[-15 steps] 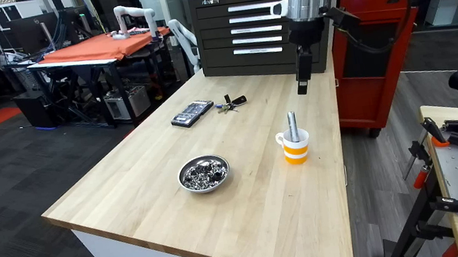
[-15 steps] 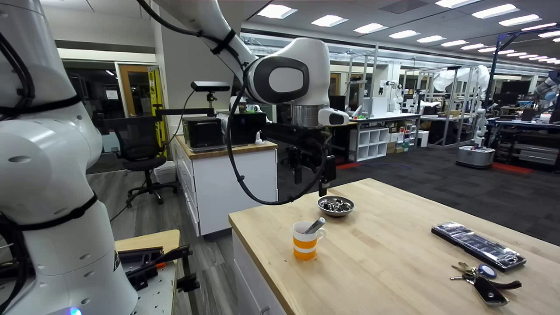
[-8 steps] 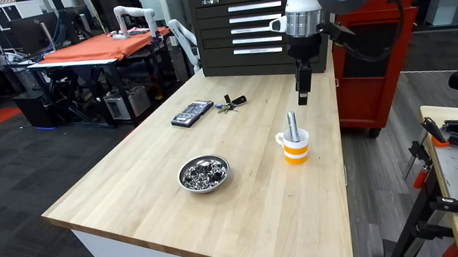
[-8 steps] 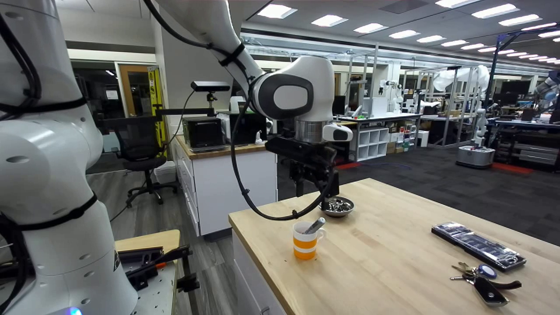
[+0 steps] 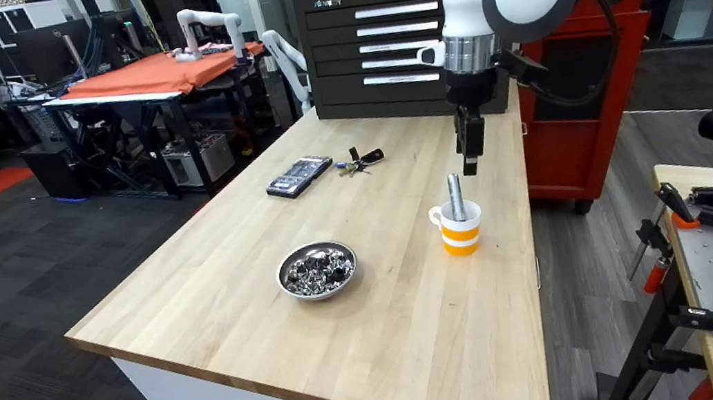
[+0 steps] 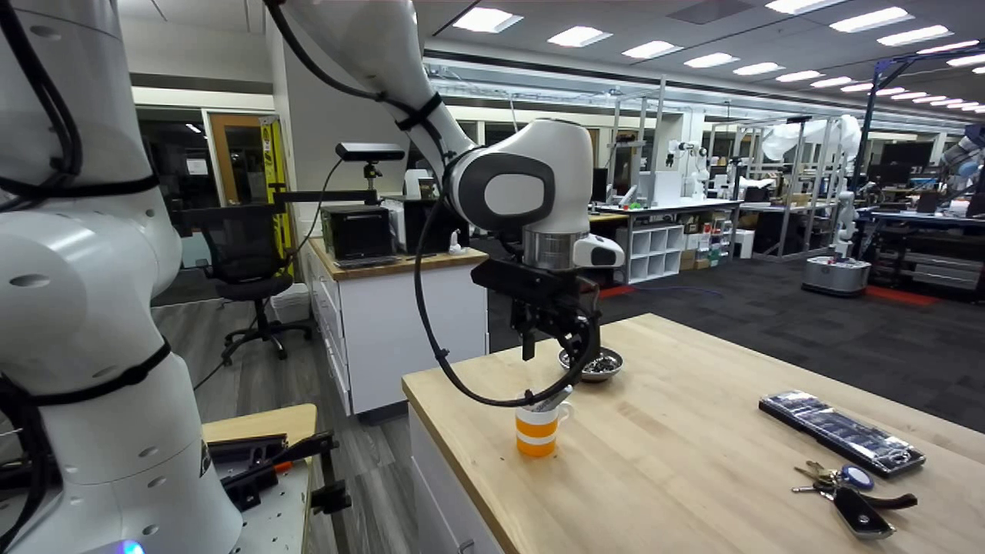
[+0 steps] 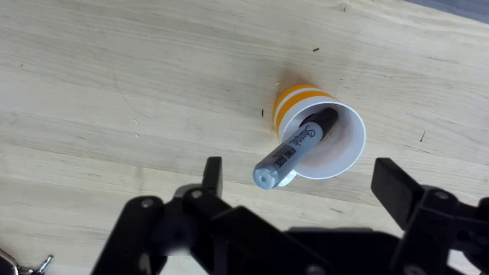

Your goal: Put the black marker on the table

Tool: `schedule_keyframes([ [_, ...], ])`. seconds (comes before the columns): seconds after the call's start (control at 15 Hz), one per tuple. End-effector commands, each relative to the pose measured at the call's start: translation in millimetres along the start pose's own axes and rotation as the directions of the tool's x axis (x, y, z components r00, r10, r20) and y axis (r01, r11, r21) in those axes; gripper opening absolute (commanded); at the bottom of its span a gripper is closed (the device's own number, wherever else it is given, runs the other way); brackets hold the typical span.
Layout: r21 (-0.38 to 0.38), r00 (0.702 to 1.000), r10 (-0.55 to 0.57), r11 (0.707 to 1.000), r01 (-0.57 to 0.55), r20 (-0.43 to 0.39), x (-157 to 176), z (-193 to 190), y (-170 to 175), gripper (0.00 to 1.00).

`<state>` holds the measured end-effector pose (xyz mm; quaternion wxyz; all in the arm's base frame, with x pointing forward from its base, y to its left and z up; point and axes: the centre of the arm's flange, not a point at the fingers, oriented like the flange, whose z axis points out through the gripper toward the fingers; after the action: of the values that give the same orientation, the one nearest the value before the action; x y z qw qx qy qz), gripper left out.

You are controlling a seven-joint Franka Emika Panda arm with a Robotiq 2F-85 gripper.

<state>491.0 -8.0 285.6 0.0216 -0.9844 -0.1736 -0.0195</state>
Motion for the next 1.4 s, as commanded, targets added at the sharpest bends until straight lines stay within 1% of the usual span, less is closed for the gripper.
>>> schedule_keyframes([
  [0.0, 0.016, 0.999, -0.042, 0.999, 0.042, -0.034, 3.2, 11.6, 9.3, 1.00],
  [0.4, 0.035, 0.995, -0.089, 0.995, 0.090, -0.044, 9.6, 23.8, 18.9, 1.00],
  [1.0, 0.100, 0.991, -0.121, 0.987, 0.127, -0.062, 28.2, 39.1, 39.8, 1.00],
  [1.13, 0.111, 0.991, -0.120, 0.986, 0.125, -0.053, 30.6, 41.4, 43.4, 1.00],
  [1.33, 0.133, 0.994, -0.107, 0.985, 0.106, 0.001, 30.9, 41.6, 47.4, 1.00],
])
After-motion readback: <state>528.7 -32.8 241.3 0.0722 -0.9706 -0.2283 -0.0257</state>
